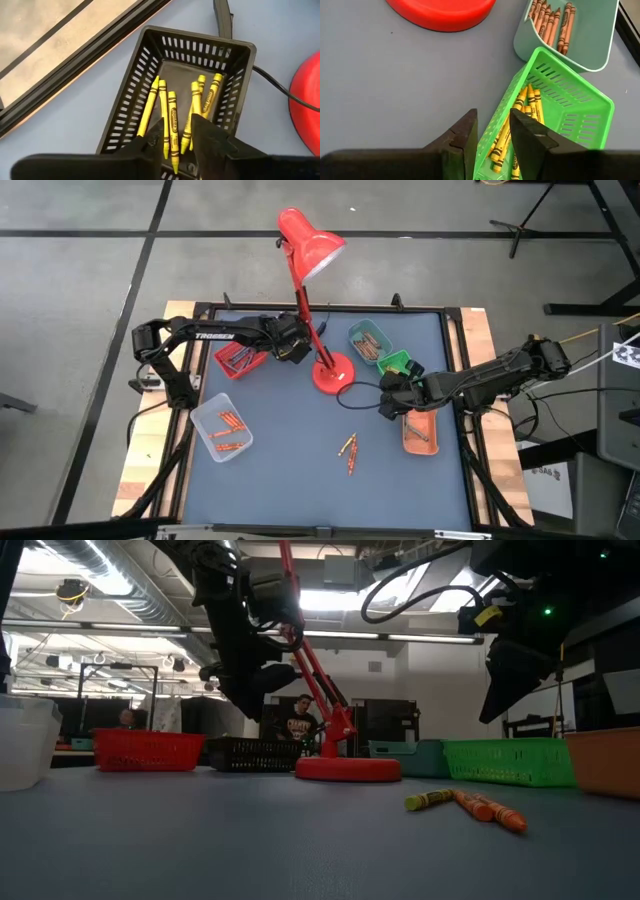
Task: Sort crayons
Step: Put the yellow crayon into the top left black bin
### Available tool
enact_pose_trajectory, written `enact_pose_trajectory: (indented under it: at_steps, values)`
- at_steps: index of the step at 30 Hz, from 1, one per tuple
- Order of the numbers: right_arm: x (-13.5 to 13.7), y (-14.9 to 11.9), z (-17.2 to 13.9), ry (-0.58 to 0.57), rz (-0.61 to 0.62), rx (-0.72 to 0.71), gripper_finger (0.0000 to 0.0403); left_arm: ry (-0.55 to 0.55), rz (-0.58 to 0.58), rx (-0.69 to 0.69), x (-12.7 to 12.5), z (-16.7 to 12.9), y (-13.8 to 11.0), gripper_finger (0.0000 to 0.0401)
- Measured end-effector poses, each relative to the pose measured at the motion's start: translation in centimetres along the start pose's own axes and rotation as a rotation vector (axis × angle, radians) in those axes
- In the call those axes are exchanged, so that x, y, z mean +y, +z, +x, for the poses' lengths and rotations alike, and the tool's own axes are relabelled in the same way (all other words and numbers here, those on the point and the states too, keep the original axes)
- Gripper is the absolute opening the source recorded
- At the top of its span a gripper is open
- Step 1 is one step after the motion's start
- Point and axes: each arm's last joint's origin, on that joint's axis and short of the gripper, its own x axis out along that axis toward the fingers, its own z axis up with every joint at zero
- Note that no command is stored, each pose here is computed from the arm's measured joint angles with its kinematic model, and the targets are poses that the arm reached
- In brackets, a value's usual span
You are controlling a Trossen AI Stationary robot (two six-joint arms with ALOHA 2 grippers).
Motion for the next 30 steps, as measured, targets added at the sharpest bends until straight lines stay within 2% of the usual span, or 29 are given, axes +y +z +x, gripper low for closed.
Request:
enact_pose_trajectory:
  at_steps: [7, 19, 22, 30]
  values:
    - [0.0, 0.0, 0.0, 0.000, 0.000, 0.000, 0.0111, -0.015, 0.032, 0.002, -0.8, -0.5, -0.5, 0.0081]
    - [0.0, 0.0, 0.0, 0.000, 0.000, 0.000, 0.0111, -0.049, 0.148, 0.064, -3.9, -2.8, -3.4, 0.0069]
    - [0.0, 0.0, 0.0, 0.000, 0.000, 0.000, 0.0111, -0.110, 0.159, 0.073, -5.0, -3.5, -4.1, 0.0069]
    - [0.0, 0.0, 0.0, 0.000, 0.000, 0.000, 0.0111, -0.369, 0.053, 0.112, -9.0, -6.3, -6.3, 0.0069]
